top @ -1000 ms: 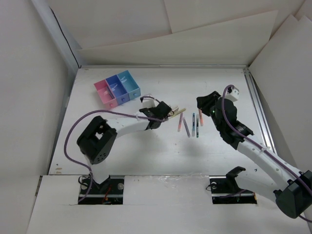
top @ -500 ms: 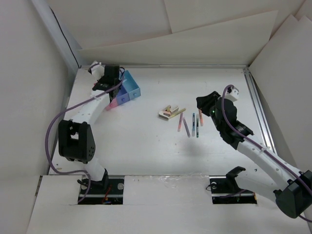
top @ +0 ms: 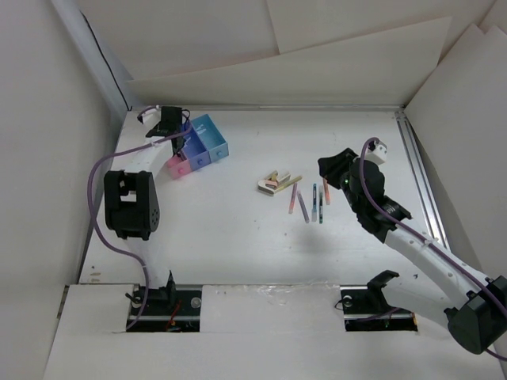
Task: Sort the stationery into containers
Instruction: Place the pen in the storage box, then pick up the stapler from the center of the board.
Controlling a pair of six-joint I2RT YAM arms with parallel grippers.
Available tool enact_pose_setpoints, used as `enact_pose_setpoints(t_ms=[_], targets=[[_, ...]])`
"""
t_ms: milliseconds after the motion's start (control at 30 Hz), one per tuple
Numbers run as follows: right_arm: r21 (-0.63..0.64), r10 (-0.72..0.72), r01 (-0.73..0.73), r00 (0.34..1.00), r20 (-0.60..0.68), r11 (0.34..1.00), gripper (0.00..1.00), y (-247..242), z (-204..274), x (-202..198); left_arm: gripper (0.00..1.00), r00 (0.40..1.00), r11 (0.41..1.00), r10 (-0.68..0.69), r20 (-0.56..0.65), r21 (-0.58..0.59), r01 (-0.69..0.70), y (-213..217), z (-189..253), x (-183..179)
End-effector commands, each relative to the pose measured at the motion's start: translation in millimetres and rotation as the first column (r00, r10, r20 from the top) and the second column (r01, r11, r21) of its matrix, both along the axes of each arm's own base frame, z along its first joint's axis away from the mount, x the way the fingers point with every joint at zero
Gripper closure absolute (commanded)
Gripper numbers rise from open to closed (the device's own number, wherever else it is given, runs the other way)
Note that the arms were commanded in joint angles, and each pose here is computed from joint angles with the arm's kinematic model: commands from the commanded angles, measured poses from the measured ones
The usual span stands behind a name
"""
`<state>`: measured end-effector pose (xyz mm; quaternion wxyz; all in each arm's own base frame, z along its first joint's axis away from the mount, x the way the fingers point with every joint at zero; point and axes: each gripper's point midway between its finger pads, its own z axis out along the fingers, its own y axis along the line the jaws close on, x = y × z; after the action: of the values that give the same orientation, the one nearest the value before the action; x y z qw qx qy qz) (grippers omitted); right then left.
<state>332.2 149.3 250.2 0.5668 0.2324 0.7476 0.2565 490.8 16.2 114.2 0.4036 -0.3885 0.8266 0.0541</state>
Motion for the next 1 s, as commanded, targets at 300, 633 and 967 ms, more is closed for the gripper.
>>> enact_pose_setpoints(t_ms=[300, 633, 967], targets=[[0.011, 0.019, -0.020, 1.000, 0.022, 1.000, 0.56, 4.7, 6.0, 0.3, 0.63, 0.999, 0.993, -0.025, -0.045, 0.114, 0.030, 13.1, 6.2, 7.8], [-0.002, 0.082, -0.082, 0.996, -0.016, 0.997, 0.72, 20.8, -3.6, 6.3, 0.55, 0.958, 0.980, -0.197, 0.209, 0.084, 0.183, -79.3, 88.9, -13.3], [-0.038, 0.069, -0.071, 0.997, -0.037, 0.997, 0.98, 27.6, -12.3, 11.5, 0.50, 0.749, 0.766, -0.627, 0.215, -0.005, 0.643, -249.3, 52.1, -107.2]])
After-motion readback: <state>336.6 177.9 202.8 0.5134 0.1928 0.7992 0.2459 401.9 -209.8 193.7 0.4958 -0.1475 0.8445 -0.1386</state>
